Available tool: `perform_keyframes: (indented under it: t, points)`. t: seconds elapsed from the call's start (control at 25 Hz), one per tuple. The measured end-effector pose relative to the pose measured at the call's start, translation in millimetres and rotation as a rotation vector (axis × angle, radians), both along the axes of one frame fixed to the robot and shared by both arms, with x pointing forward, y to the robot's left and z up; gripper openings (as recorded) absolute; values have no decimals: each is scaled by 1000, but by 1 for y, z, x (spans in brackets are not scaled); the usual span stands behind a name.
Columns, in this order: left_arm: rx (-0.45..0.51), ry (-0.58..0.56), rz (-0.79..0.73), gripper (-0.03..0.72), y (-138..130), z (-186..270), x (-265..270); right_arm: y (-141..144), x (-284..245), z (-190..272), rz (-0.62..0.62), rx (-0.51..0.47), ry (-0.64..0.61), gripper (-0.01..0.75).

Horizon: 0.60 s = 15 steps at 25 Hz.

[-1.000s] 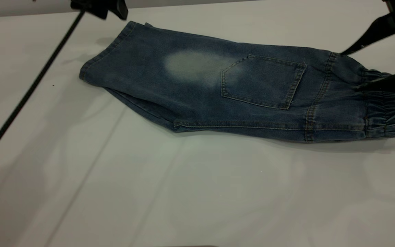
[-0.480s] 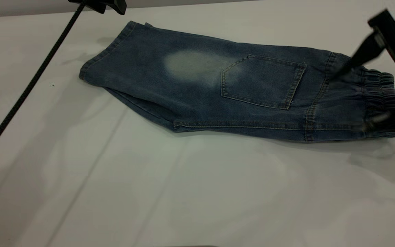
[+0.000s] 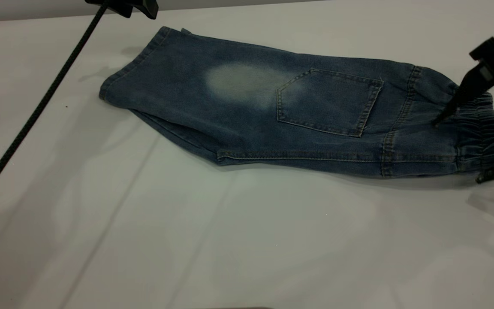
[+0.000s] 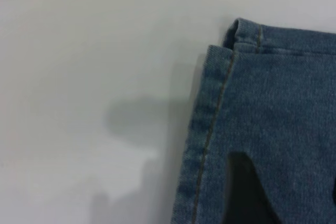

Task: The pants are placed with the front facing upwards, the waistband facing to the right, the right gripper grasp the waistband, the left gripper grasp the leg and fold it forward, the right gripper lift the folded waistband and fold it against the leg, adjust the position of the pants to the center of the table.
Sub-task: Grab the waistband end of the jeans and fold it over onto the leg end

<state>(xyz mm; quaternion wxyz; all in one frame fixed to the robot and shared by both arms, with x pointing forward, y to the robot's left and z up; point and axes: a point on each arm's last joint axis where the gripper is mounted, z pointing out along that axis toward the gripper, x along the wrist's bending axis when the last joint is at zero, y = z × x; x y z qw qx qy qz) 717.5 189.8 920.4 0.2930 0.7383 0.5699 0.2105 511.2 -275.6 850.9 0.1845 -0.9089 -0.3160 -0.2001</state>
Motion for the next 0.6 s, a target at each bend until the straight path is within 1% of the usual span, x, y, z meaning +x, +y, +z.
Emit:
perform_keyframes:
  t: [0.12,0.24,0.32,0.4,0.44,0.52,0.6]
  points:
    - [0,3,0,359,0,0,0,-1,1,-10,-43,6,28,584]
    - [2,13,-2,359,0,-1,-1,-3,4,-13,-47,-20,-11,581]
    - [3,25,-3,359,0,-1,-2,-5,7,-14,-46,-50,-51,563]
    - [6,44,-12,359,-3,-3,-4,-8,9,-14,-61,-79,-70,525]
    - [9,55,-22,359,-6,-3,-5,-9,10,-14,-66,-87,-73,496]
    - [21,71,-57,359,-16,-4,-9,-10,10,-14,-69,-95,-77,396]
    - [46,85,-122,359,-33,-6,-16,-10,10,-15,-61,-97,-83,228]
